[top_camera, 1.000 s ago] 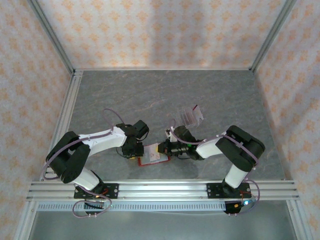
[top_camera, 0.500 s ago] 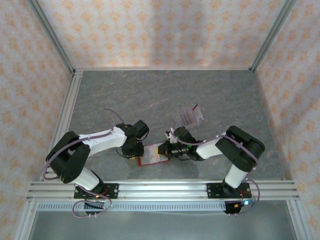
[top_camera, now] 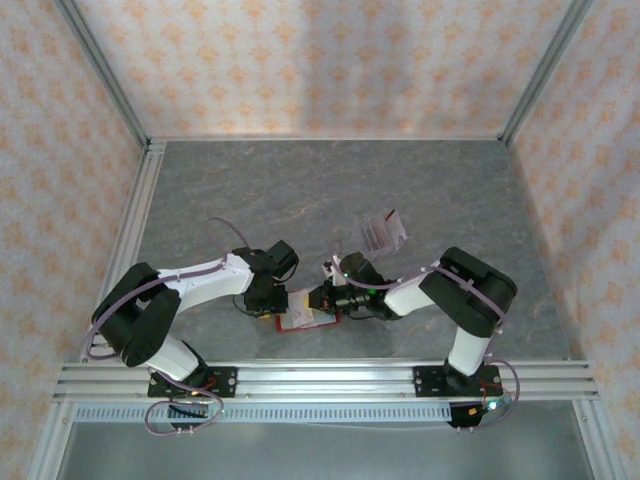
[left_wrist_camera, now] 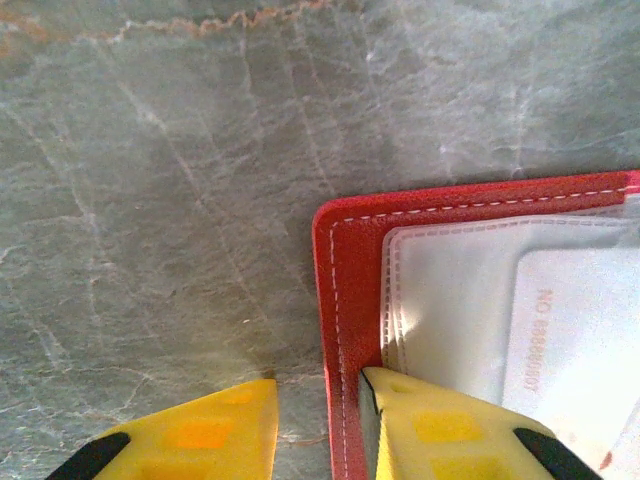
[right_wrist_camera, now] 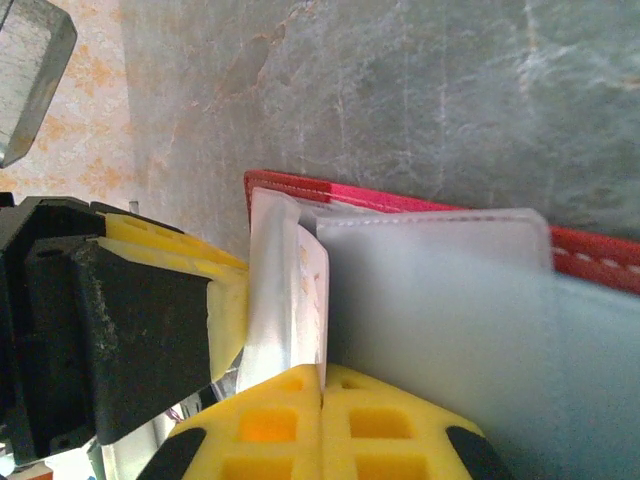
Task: Put the credit cards into the card holder
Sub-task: Insert the credit card into the card slot.
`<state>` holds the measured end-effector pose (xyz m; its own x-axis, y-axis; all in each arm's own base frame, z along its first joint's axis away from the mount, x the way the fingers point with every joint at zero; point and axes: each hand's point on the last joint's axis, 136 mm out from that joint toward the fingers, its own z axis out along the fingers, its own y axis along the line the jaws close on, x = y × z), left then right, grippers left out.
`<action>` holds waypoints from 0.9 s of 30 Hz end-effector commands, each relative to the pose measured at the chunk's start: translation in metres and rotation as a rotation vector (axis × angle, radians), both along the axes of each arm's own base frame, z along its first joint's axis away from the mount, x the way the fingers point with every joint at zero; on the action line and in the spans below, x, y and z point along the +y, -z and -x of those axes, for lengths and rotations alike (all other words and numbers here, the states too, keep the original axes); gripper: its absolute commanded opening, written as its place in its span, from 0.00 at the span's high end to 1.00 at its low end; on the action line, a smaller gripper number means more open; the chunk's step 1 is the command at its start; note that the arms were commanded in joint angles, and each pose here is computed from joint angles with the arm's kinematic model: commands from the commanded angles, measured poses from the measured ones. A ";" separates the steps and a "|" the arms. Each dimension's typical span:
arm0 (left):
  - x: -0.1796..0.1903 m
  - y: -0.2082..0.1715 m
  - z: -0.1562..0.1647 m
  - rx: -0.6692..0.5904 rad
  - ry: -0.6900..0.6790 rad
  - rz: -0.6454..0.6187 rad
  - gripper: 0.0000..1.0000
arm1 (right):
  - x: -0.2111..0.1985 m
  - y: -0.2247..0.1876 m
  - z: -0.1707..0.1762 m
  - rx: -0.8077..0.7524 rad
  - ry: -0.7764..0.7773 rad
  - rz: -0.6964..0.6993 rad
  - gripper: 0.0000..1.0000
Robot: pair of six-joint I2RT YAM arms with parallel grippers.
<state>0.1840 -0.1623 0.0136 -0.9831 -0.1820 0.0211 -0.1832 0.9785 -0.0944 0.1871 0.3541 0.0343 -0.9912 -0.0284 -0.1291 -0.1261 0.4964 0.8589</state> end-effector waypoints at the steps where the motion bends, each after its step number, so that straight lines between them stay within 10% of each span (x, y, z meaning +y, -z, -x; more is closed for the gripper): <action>1: 0.010 0.011 0.014 0.036 0.006 -0.051 0.71 | 0.006 0.007 0.003 0.008 -0.007 0.010 1.00; 27: 0.013 0.011 0.018 0.037 0.006 -0.052 0.76 | 0.011 0.014 0.004 0.009 0.008 0.027 0.97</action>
